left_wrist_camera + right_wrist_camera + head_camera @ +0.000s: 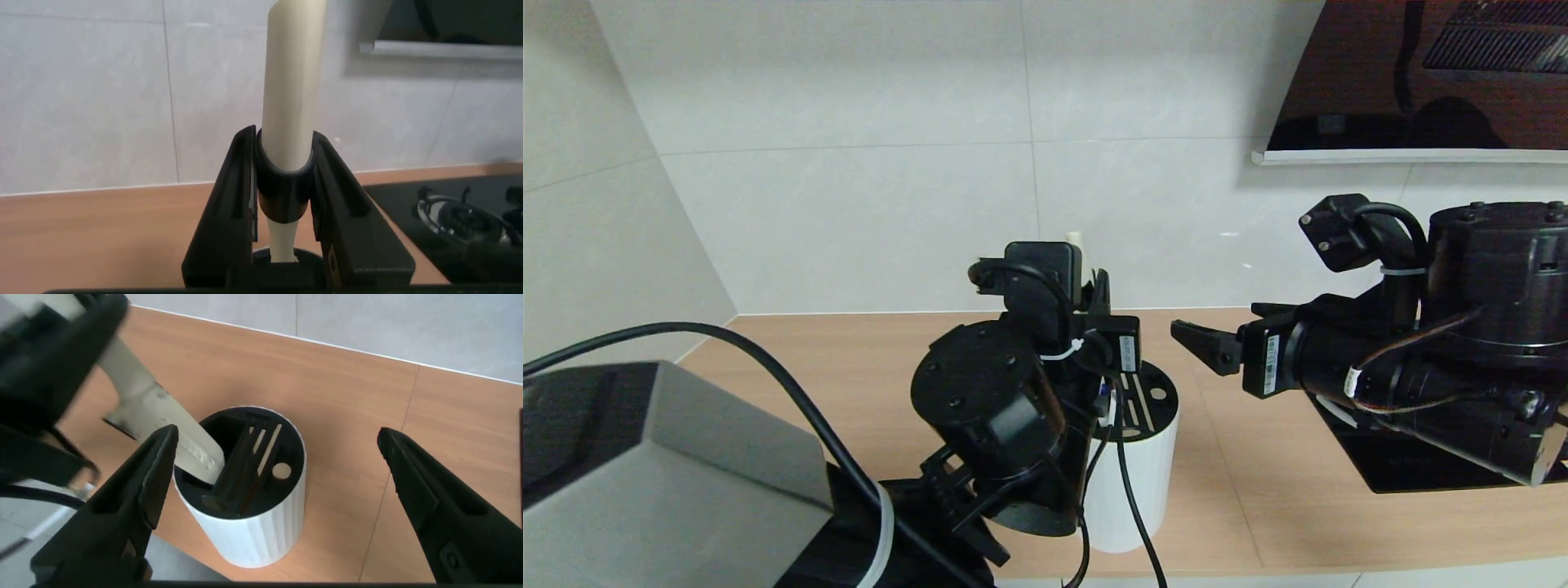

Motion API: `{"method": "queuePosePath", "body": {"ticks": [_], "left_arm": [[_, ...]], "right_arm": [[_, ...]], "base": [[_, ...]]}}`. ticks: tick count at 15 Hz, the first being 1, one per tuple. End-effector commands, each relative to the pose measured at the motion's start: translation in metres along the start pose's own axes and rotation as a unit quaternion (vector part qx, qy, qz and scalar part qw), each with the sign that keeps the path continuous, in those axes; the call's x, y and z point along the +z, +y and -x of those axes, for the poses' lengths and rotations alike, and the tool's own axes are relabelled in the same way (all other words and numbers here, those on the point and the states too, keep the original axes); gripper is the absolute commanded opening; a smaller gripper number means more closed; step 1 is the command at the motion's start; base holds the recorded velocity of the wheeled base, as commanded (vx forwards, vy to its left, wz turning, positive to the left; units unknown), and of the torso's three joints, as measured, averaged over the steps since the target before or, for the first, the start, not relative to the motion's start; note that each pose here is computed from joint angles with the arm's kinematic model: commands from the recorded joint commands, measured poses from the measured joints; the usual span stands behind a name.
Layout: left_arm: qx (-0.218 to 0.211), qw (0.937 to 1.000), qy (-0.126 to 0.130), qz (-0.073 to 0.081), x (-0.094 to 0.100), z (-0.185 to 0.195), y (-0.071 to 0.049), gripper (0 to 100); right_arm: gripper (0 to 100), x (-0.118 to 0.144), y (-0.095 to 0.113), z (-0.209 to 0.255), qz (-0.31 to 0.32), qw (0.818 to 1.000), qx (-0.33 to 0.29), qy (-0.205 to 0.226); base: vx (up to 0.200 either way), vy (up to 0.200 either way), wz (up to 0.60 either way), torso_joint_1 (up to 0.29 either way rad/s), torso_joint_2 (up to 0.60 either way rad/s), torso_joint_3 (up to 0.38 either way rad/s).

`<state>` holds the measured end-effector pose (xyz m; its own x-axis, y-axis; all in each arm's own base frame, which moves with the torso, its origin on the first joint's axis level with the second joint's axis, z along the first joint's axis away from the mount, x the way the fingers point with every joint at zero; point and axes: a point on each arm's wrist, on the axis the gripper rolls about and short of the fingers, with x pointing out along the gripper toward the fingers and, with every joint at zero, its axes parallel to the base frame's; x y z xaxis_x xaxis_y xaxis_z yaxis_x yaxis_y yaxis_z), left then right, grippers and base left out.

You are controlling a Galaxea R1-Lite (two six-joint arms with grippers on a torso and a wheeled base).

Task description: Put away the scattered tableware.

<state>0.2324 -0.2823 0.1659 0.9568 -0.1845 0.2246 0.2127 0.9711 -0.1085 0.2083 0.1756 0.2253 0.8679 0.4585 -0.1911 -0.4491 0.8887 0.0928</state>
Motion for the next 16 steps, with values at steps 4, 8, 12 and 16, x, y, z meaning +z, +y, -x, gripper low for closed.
{"method": "queuePosePath", "body": {"ticks": [4, 8, 12, 16], "left_arm": [[-0.001, 0.9995, 0.03, -0.011, -0.031, -0.002, -0.004, 0], [-0.002, 0.9985, 0.051, -0.018, -0.053, -0.002, -0.006, 0], [-0.002, 0.9974, 0.067, -0.025, -0.067, 0.0, -0.006, 0], [-0.004, 0.9959, 0.082, -0.037, -0.081, 0.002, -0.005, 0]], "right_arm": [[100, -0.002, 0.0, -0.002, 0.0, 1.0, 0.0, 0.003], [100, -0.003, 0.0, -0.003, 0.001, 1.0, -0.001, 0.007], [100, -0.004, 0.0, -0.004, 0.001, 1.0, -0.001, 0.008], [100, -0.006, 0.001, -0.007, 0.002, 1.0, -0.002, 0.013]], "base": [[0.0, 0.0, 0.0, 0.0, 0.0, 0.0], [0.0, 0.0, 0.0, 0.0, 0.0, 0.0], [0.0, 0.0, 0.0, 0.0, 0.0, 0.0], [0.0, 0.0, 0.0, 0.0, 0.0, 0.0]]}}
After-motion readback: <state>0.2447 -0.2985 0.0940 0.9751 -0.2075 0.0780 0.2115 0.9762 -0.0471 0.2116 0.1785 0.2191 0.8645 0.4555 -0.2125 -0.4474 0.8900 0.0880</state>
